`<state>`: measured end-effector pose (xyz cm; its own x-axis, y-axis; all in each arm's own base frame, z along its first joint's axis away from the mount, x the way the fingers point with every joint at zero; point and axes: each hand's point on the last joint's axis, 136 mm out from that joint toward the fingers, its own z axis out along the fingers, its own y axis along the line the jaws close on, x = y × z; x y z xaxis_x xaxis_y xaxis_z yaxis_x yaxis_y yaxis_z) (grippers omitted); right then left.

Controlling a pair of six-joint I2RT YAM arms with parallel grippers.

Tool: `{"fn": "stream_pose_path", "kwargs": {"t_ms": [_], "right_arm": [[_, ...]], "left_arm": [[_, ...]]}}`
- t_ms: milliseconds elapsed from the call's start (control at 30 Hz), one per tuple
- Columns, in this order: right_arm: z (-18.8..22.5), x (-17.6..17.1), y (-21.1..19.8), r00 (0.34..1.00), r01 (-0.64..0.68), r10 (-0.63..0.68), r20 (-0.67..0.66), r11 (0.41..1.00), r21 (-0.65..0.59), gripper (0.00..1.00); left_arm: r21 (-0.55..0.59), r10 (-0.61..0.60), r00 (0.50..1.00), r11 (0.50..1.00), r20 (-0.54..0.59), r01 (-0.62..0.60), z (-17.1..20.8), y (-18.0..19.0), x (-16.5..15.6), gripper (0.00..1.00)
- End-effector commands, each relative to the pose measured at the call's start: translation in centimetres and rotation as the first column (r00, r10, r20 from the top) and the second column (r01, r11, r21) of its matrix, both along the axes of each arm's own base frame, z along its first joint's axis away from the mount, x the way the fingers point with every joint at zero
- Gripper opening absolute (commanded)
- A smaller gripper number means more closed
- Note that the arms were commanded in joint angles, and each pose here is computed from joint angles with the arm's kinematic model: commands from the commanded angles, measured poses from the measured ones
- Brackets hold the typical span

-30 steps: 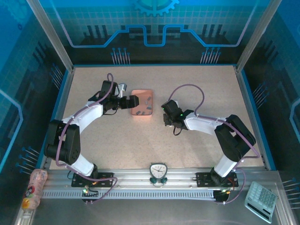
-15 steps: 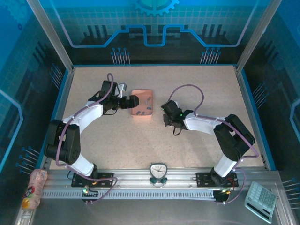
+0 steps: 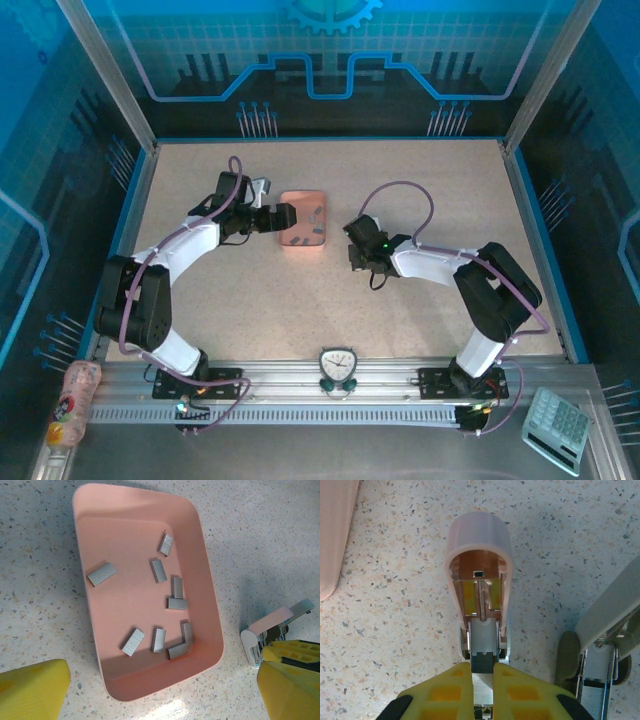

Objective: Load the staples into the stapler

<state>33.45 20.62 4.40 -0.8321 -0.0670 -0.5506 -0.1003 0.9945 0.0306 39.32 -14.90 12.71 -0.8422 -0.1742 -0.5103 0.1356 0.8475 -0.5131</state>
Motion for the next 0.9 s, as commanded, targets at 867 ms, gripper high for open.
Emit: {"fn": "stream_pose_path", "kwargs": {"t_ms": [867], "right_arm": [[4.3,0.4,0.3,0.995,-0.053,0.056,0.078,0.998,-0.037,0.13]], "left_arm": [[-0.009,-0.005,1.0,1.0,-0.003,0.005,-0.4,0.2,0.2,0.97]]}}
